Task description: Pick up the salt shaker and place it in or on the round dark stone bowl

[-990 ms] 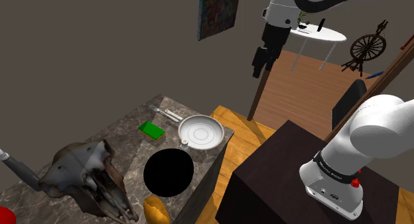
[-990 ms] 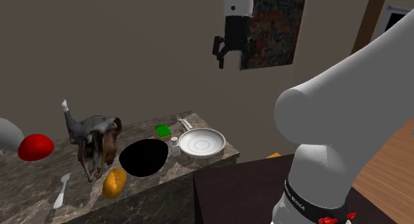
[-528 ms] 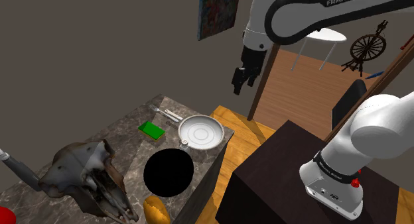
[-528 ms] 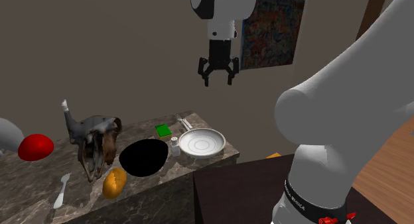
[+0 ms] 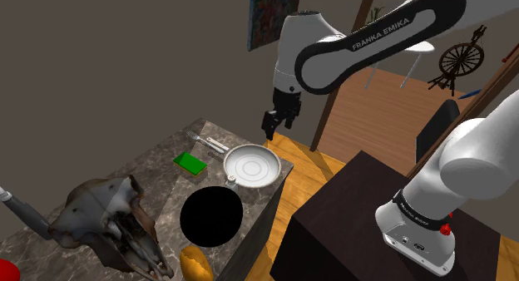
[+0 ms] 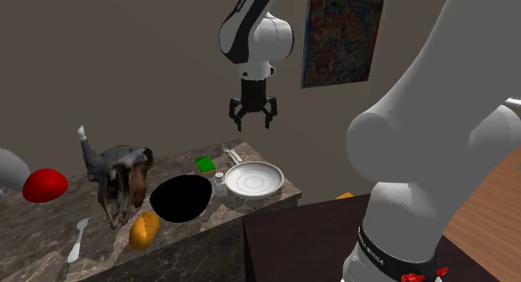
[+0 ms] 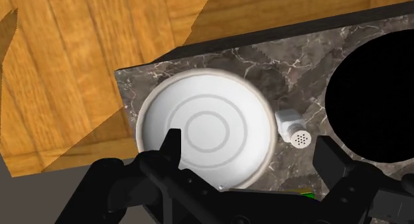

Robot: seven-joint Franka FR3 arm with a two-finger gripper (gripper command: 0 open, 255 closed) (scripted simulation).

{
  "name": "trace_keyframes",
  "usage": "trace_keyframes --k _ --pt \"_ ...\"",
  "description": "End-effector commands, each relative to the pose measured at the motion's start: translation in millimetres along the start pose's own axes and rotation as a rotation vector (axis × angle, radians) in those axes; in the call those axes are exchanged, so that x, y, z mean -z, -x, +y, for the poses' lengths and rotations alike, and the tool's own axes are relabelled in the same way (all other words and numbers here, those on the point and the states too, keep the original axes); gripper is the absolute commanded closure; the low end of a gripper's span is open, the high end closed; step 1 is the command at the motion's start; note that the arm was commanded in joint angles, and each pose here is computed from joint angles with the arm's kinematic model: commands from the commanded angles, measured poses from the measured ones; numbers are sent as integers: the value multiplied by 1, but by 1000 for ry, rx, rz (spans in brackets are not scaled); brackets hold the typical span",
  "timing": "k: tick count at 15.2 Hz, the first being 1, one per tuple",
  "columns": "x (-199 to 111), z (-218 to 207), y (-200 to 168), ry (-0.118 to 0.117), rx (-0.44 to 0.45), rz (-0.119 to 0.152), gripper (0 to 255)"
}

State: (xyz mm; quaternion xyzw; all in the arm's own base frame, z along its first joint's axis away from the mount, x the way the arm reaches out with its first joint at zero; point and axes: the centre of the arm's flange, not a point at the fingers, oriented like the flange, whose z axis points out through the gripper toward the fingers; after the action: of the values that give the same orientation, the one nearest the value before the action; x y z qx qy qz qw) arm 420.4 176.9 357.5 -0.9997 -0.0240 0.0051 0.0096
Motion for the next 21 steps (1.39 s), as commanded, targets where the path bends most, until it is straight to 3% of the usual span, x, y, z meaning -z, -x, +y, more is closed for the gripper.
trace_keyframes --k 1,16,21 --pt "-22 -13 -8 -1 -4 1 0" --pt "-177 -112 -84 5 -30 -2 0" --pt "-205 -116 -88 5 -31 -2 0"
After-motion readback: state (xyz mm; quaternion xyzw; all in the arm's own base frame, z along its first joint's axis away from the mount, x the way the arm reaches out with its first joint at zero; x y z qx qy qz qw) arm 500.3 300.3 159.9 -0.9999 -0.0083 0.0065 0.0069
